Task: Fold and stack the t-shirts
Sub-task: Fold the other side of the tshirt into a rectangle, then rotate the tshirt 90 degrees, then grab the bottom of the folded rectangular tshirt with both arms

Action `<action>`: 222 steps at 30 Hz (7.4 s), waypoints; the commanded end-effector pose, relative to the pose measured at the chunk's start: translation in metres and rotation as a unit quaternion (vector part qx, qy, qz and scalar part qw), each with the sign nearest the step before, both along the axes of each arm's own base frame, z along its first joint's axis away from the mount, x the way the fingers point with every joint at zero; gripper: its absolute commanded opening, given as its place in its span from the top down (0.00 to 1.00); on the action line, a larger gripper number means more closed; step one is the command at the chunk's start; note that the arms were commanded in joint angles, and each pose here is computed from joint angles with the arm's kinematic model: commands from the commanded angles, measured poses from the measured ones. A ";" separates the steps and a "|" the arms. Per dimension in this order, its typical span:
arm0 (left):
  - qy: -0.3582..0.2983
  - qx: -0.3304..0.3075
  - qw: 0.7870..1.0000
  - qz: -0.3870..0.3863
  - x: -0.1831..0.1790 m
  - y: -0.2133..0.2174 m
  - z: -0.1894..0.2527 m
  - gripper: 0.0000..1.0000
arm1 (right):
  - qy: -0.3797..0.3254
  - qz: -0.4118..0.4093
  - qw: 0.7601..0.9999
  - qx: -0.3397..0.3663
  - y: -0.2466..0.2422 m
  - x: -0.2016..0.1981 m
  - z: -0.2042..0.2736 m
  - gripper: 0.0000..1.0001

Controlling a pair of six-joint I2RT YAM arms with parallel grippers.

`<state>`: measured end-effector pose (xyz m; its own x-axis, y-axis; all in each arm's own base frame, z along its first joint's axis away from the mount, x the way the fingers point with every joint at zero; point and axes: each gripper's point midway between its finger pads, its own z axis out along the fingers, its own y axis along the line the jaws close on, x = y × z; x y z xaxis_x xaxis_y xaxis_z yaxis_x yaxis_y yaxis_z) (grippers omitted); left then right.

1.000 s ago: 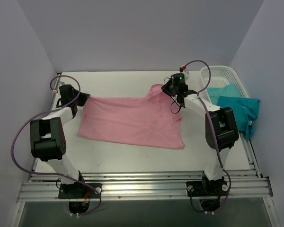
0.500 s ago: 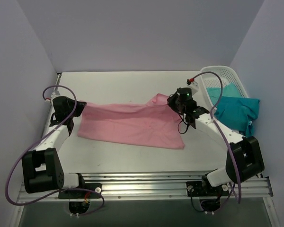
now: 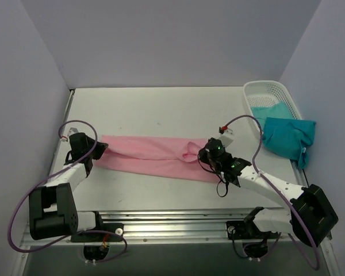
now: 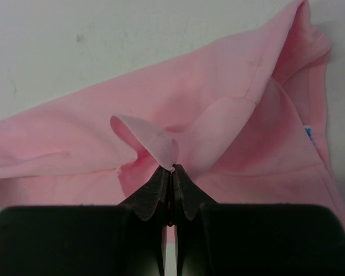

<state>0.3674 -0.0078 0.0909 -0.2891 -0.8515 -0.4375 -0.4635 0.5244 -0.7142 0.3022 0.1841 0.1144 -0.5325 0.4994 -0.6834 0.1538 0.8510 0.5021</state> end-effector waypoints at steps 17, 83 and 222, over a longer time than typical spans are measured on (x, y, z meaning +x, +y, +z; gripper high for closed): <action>-0.047 0.016 0.994 0.096 -0.047 0.027 0.059 0.07 | -0.032 -0.055 0.998 -0.027 0.010 -0.072 0.015 0.25; -0.156 0.107 0.890 -0.415 0.049 -0.255 0.121 0.27 | -0.085 -0.062 0.992 -0.075 0.006 -0.043 0.071 0.02; 0.008 0.115 0.991 -0.064 -0.078 -0.056 0.029 0.00 | 0.045 0.198 0.979 0.004 0.205 -0.047 -0.088 1.00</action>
<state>0.2952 -0.0450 0.1157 -0.3733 -0.6869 -0.6236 -0.4303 0.7237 -0.5395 0.2424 0.4186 0.0173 -0.7802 0.2212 -0.5851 -0.1836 0.8131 0.5523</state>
